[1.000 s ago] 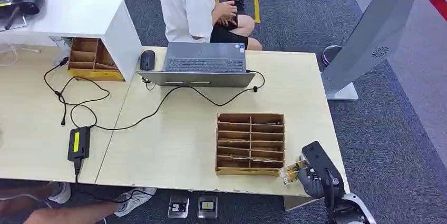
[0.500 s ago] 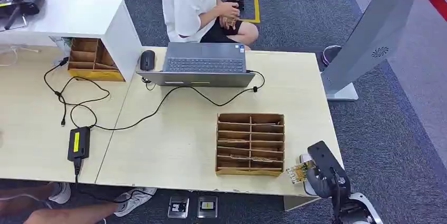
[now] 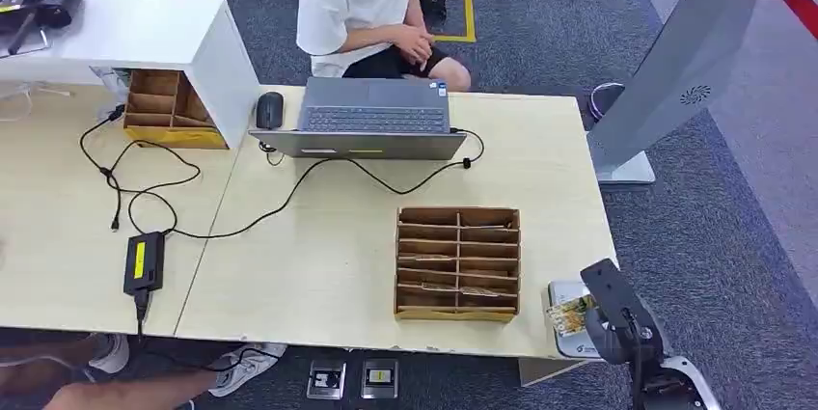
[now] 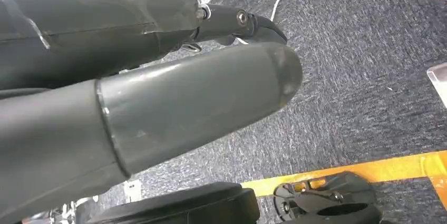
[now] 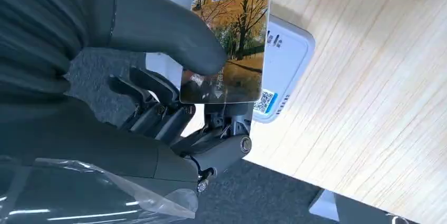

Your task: Pass the card to the sensor for recognition and then transmit it.

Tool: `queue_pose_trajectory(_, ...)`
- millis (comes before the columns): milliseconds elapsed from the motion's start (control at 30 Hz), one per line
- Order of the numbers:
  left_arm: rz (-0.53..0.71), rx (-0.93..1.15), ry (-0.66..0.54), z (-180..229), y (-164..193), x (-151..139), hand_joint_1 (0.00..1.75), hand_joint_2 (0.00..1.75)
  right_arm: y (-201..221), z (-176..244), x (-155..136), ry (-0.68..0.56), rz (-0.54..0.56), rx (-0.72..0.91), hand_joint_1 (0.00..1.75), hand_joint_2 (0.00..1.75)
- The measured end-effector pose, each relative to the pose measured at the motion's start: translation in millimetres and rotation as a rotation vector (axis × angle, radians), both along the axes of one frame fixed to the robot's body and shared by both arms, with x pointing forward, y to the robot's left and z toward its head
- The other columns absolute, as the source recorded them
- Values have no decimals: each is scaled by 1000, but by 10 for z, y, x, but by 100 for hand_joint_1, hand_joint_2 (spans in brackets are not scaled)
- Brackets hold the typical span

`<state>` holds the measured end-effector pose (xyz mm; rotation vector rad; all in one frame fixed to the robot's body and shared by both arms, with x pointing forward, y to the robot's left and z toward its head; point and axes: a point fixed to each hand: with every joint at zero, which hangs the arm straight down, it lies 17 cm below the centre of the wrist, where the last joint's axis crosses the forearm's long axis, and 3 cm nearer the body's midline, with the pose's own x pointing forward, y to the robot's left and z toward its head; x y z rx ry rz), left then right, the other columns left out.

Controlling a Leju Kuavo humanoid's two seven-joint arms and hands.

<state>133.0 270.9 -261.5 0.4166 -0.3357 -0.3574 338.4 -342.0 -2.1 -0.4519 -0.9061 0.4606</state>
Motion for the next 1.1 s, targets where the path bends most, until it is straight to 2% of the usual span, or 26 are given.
queue_pose_trajectory(933, -7, 1, -3, 7, -28, 12, 0, 0, -9, -116, 84, 34, 98, -184, 175, 175)
queue_pose_trajectory(1100, -8, 1, -3, 7, -38, 12, 0, 0, -28, -160, 89, 47, 87, -184, 175, 175)
